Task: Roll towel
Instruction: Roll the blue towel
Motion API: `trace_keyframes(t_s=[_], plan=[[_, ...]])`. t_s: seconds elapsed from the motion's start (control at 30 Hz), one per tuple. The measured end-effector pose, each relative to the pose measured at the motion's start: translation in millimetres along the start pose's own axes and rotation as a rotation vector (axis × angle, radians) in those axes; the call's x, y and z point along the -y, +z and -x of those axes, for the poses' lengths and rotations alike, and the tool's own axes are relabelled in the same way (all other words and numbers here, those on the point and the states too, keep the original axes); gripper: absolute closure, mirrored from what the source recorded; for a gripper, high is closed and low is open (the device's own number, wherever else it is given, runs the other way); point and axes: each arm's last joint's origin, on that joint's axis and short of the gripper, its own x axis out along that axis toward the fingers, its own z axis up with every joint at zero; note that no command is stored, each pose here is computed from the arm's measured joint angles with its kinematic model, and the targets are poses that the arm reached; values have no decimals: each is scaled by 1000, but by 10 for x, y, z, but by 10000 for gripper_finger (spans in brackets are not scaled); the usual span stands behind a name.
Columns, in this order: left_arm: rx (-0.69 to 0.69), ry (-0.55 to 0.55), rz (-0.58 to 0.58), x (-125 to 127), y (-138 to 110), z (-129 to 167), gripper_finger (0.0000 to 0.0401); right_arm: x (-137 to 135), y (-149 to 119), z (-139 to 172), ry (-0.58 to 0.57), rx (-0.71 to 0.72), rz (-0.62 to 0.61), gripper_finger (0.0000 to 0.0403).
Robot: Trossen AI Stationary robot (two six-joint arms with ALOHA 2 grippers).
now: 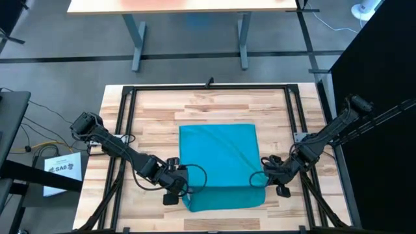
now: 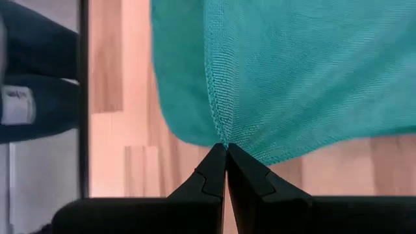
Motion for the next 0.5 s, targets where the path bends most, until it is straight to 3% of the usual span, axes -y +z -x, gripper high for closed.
trace_keyframes(t_s=[0.27, 0.5], plan=[[51, -76, -19, 188, 77, 141, 401, -99, 53, 61, 32, 27, 8, 403], [13, -76, -8, 311, 4, 233, 401, -253, 58, 139, 82, 36, 35, 403]])
